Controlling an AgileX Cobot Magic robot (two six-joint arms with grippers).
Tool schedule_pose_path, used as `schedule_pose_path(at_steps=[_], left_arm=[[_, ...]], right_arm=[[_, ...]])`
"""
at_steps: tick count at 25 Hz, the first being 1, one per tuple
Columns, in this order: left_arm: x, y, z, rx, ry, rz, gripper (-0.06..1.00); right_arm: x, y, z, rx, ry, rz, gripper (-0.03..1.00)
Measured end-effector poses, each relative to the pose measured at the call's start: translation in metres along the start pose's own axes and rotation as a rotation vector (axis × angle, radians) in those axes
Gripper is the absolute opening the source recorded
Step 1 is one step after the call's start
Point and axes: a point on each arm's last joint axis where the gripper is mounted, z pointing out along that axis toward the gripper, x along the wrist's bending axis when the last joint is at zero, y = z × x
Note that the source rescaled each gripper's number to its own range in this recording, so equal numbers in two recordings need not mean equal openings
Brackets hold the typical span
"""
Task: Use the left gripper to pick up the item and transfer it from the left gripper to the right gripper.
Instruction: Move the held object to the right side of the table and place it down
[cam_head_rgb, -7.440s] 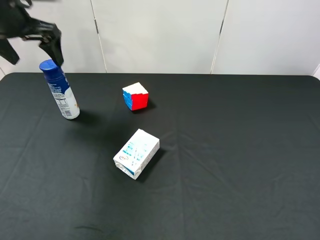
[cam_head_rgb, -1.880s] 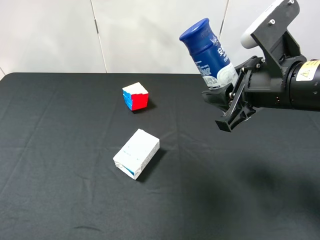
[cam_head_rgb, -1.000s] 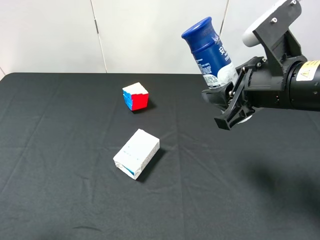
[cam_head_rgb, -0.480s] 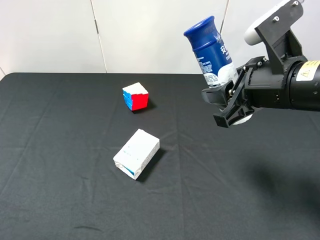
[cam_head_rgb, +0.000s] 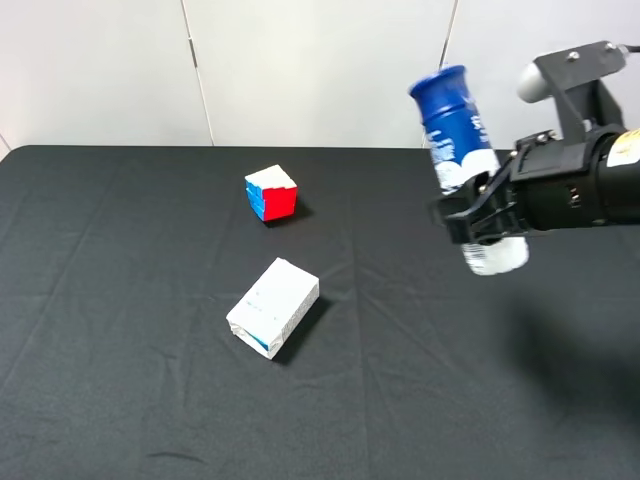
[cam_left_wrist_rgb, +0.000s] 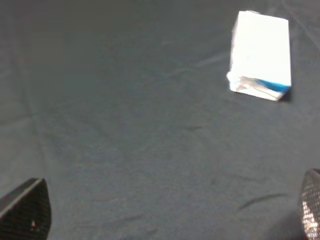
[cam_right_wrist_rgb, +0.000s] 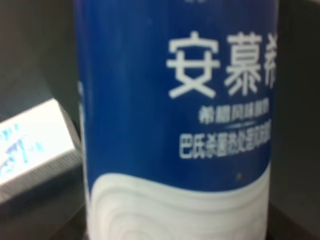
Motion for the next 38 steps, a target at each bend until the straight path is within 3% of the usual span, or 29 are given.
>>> schedule_pose_path(at_steps=[6,10,16,21,25,38], left_arm=[[0.000,0.000,0.000,-0.016,0.140,-0.119,1.00],[0.001,0.000,0.000,-0.028,0.239,-0.205,1.00],[0.001,0.000,0.000,-0.047,0.363,-0.308,1.00],[-0.004,-0.008,-0.008,-0.132,0.399,-0.312,1.00],[-0.005,-0.008,-0.008,-0.138,0.401,-0.313,1.00],[-0.005,-0.008,-0.008,-0.138,0.401,-0.312,1.00]], right_arm=[[-0.029,0.020,-0.003,0.136,-0.042,0.105,0.06],[-0.049,0.024,0.023,0.287,-0.043,0.160,0.06],[-0.066,0.018,0.069,0.424,-0.050,0.162,0.06],[-0.074,-0.005,0.108,0.542,-0.044,0.175,0.06],[-0.077,-0.019,0.128,0.595,-0.042,0.186,0.06],[-0.082,-0.021,0.147,0.620,-0.041,0.184,0.06]])
